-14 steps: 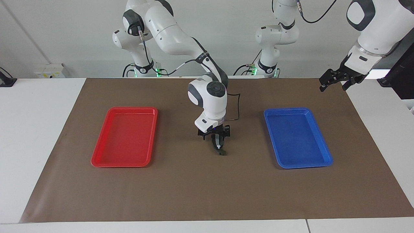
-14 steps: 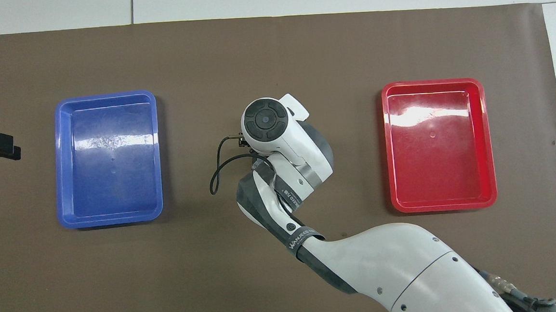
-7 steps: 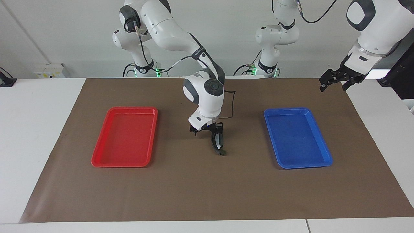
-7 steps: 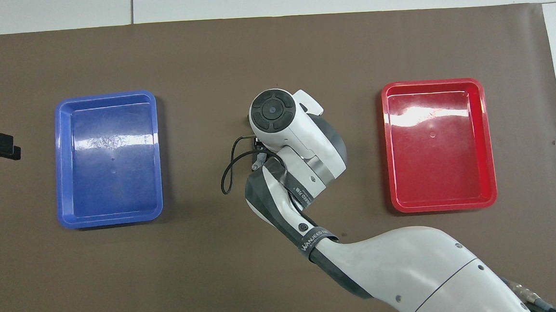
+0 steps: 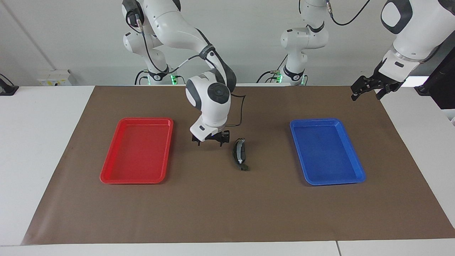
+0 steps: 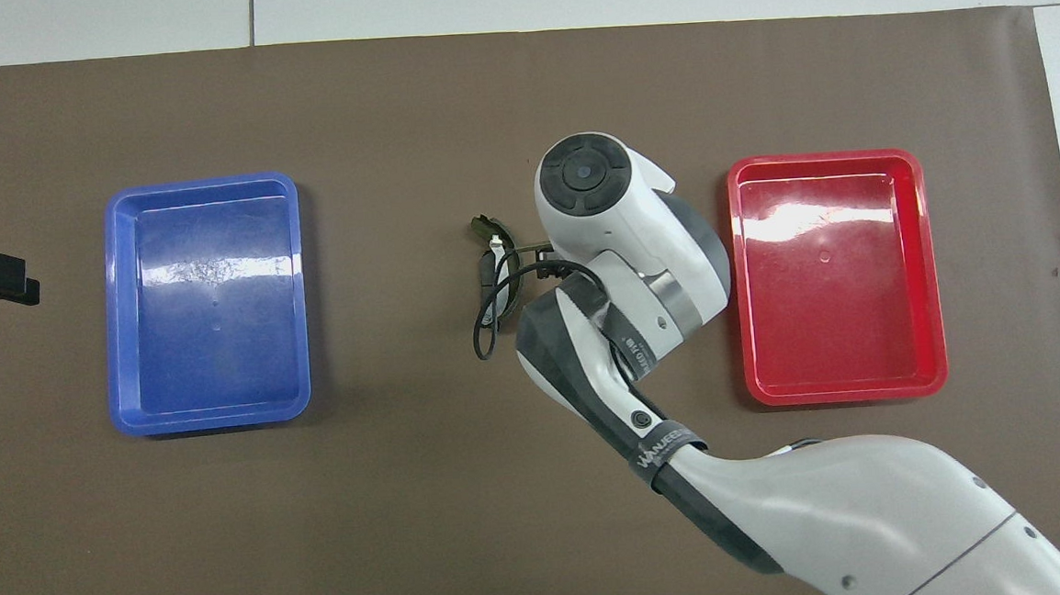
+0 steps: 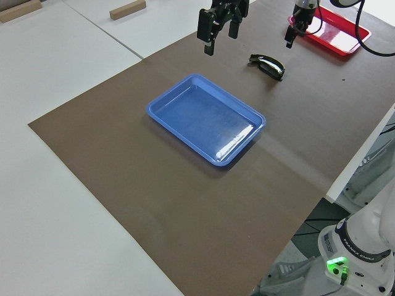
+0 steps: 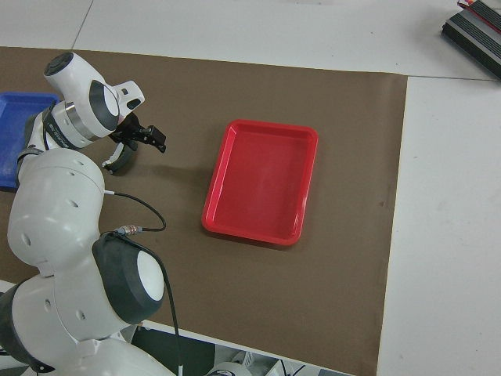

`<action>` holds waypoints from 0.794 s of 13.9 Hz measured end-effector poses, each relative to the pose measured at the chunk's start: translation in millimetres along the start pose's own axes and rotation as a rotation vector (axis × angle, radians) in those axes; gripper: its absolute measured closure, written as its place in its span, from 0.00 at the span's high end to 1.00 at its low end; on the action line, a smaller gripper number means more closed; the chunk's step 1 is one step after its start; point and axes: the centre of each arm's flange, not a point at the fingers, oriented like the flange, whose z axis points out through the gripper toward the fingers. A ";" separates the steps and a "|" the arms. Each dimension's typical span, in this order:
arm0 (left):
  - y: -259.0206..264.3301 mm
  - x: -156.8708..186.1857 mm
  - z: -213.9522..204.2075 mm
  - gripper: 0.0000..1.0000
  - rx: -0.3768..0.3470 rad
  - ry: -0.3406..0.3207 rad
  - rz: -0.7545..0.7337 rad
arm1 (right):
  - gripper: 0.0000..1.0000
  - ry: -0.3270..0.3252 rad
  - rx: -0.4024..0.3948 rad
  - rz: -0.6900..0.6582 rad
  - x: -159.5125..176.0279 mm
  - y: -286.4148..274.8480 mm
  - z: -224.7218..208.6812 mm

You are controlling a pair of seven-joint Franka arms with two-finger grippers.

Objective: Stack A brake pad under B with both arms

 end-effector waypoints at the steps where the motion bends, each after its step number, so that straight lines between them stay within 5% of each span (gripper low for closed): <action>1: 0.0 0.0 0.0 1.00 0.000 0.000 0.000 | 1.00 0.007 0.008 0.026 5.5 29.4 -20.0; 6: 0.0 0.0 0.0 1.00 0.000 0.000 0.000 | 1.00 0.032 0.032 0.107 11.6 181.1 -105.0; 11: 0.0 0.0 0.0 1.00 0.000 0.000 0.000 | 1.00 0.040 0.040 0.132 -39.8 298.3 -192.7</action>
